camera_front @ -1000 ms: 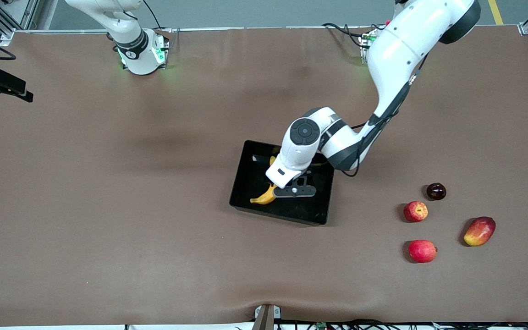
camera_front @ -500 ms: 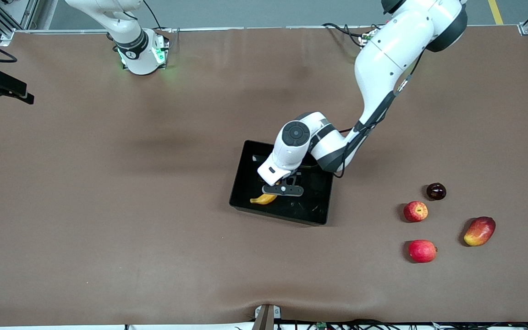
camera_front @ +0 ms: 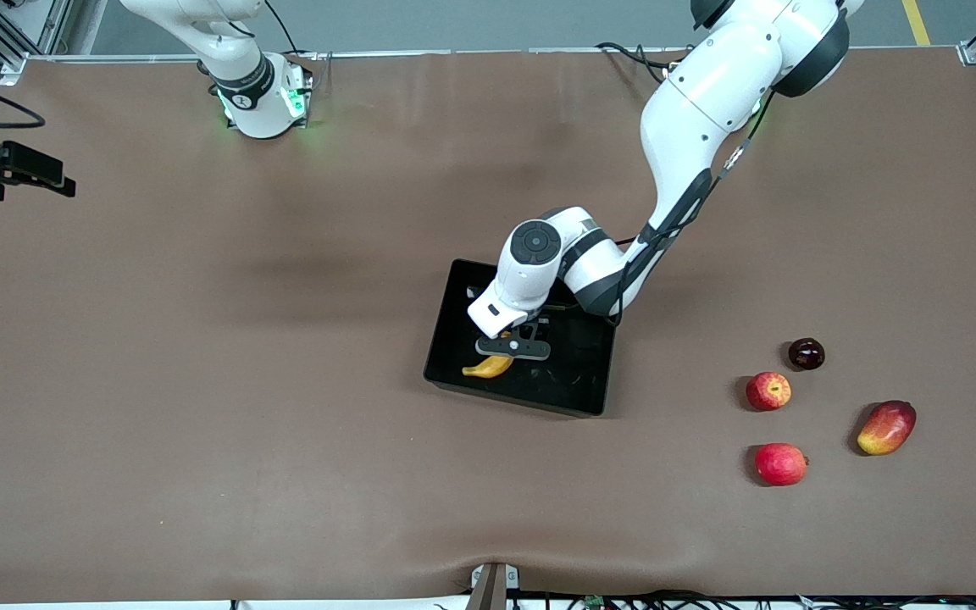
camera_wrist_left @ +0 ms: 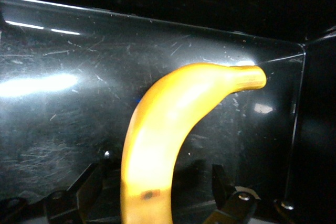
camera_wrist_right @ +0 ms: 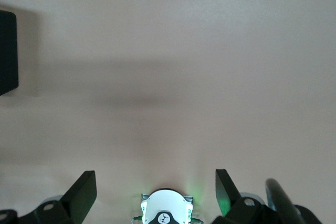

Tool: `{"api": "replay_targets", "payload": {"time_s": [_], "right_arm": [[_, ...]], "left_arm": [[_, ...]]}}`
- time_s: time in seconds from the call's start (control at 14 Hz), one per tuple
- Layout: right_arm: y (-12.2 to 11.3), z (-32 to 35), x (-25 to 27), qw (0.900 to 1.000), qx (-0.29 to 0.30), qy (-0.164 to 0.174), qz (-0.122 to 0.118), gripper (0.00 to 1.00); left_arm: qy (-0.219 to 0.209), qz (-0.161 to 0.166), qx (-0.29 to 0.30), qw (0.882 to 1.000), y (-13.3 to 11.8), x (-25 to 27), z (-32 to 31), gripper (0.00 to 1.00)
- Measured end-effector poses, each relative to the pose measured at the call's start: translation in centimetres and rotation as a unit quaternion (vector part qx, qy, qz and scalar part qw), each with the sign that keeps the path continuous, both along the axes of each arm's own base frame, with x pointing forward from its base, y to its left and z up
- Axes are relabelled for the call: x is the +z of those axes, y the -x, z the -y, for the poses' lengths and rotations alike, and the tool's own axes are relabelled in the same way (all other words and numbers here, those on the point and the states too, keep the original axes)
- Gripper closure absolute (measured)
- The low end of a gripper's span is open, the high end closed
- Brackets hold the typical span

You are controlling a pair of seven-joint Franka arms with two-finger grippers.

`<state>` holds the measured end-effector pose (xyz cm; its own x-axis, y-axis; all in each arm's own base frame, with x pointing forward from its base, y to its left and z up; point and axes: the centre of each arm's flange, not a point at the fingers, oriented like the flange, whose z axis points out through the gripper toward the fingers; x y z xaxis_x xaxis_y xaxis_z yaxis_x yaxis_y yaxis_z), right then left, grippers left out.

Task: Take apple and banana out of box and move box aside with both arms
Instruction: 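Lower the left gripper and grasp the yellow banana in the tray, then carry the banana out with the left gripper while the right gripper reaches the tray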

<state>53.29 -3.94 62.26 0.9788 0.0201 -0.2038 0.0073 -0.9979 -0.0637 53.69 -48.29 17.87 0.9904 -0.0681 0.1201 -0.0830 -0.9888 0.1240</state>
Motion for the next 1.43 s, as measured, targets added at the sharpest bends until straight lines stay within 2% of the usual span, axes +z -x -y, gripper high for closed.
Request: {"api": "replay_targets", "payload": {"time_s": [0.14,0.21,0.29,0.5,0.57,1.0,1.21,1.43], "right_arm": [[-0.4,0.2,-0.8,1.0,-0.002,0.0,-0.007,0.0],[-0.5,0.2,-0.9,1.0,-0.002,0.0,-0.008,0.0],[-0.5,0.2,-0.9,1.0,-0.001,0.0,-0.008,0.0],[-0.5,0.0,-0.9,1.0,0.0,-0.001,-0.009,0.0],[-0.5,-0.1,-0.9,1.0,0.001,-0.001,-0.01,0.0],[-0.6,-0.9,-1.3,1.0,0.009,-0.001,-0.017,0.0],[-0.7,-3.1,-1.3,1.0,0.006,-0.004,-0.016,0.0],[-1.0,-8.0,-1.2,1.0,-0.023,-0.017,-0.01,0.0]], "left_arm": [[0.0,-0.001,0.0,1.0,0.0,-0.2,0.0,0.22],[0.0,-0.001,0.0,1.0,0.0,-0.3,0.0,0.22],[0.0,-0.001,0.0,1.0,0.0,-0.2,0.0,0.28],[0.004,0.005,0.003,1.0,-0.6,0.4,0.0,0.61],[0.006,0.008,0.004,1.0,-0.8,0.6,0.0,0.65],[0.013,0.033,0.021,0.999,-3.6,4.9,-0.5,0.65],[-0.014,0.039,0.039,0.998,-5.2,10.2,-2.5,0.65],[-0.035,0.044,0.047,0.997,-7.7,16.5,-7.2,0.65]]}}
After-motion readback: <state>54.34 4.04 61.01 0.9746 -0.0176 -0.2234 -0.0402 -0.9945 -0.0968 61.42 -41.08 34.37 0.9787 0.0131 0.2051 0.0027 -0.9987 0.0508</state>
